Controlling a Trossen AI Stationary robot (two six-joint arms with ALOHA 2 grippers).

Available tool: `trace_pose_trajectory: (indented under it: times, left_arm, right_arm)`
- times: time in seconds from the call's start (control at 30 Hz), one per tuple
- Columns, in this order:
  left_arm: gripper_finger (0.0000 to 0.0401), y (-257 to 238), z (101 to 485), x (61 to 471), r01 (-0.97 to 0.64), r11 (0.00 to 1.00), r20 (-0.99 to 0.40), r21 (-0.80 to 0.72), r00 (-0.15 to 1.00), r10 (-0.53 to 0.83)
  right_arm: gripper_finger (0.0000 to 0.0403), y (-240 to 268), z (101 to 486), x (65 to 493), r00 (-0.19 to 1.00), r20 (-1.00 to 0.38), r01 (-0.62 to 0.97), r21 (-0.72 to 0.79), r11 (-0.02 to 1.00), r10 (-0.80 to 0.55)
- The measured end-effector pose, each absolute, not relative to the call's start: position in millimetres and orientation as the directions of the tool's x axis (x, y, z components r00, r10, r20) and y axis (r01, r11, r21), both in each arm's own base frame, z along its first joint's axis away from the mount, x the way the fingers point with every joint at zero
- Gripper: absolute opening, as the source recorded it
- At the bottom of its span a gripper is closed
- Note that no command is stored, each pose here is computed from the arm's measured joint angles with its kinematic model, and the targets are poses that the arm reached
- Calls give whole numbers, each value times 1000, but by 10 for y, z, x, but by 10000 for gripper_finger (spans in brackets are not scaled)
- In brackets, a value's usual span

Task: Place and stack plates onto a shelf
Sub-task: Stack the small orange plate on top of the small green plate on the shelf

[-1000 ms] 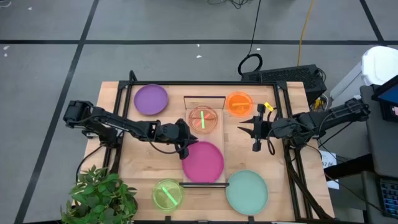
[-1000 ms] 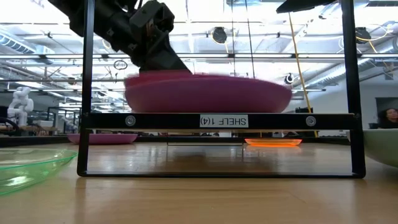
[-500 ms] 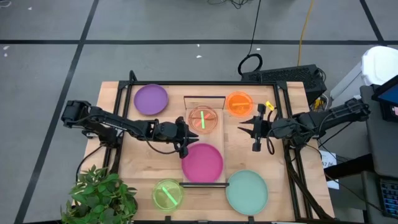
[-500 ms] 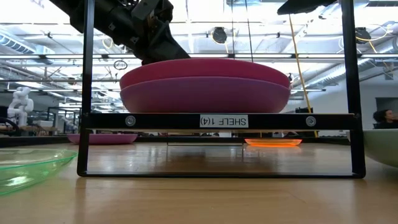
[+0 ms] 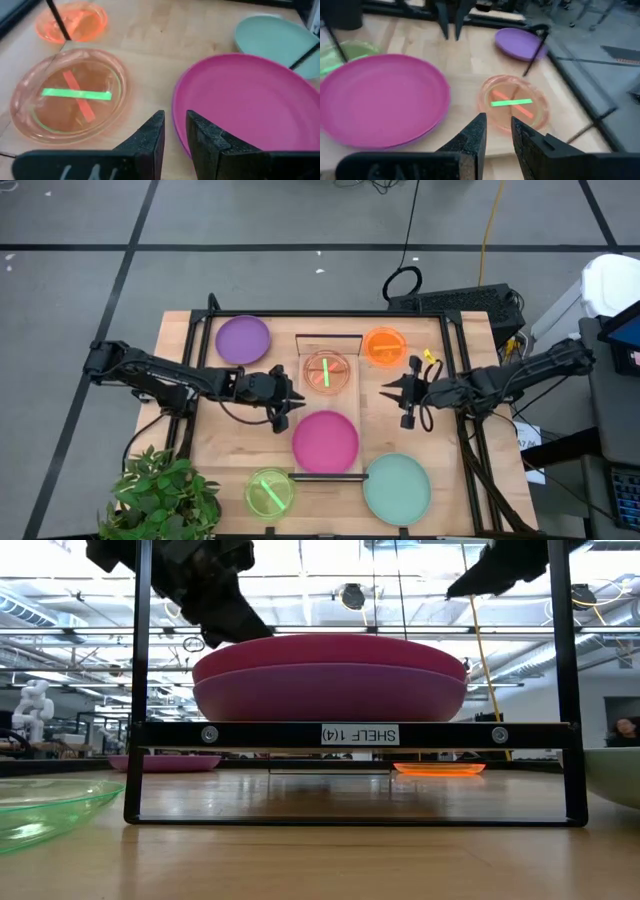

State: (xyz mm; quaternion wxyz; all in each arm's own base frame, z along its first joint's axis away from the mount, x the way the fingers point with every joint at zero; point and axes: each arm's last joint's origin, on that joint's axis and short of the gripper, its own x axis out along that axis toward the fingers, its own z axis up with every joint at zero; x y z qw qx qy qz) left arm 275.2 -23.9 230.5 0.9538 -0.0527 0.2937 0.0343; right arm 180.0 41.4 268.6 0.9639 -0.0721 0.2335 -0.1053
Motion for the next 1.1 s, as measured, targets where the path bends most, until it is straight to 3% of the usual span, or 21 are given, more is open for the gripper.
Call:
trace_pose_trajectory:
  times: [0.17,0.4,0.83,1.1]
  left_arm:
    - [83,-301,2259,2721,66,987,-608,-145,781,-141]
    - [81,-599,2198,2632,111,977,-656,-181,727,-204]
    - [81,-1060,2003,2502,40,999,-679,-29,732,-49]
    - [81,-1118,1885,2589,-1,999,-674,-44,738,-29]
  right_arm:
    - [73,420,2597,1794,865,-460,152,-147,977,-204]
    - [73,419,2585,1791,862,-464,161,-130,978,-204]
    - [73,419,2586,1791,863,-463,171,-113,979,-204]
    - [73,420,2590,1794,865,-458,172,-112,979,-204]
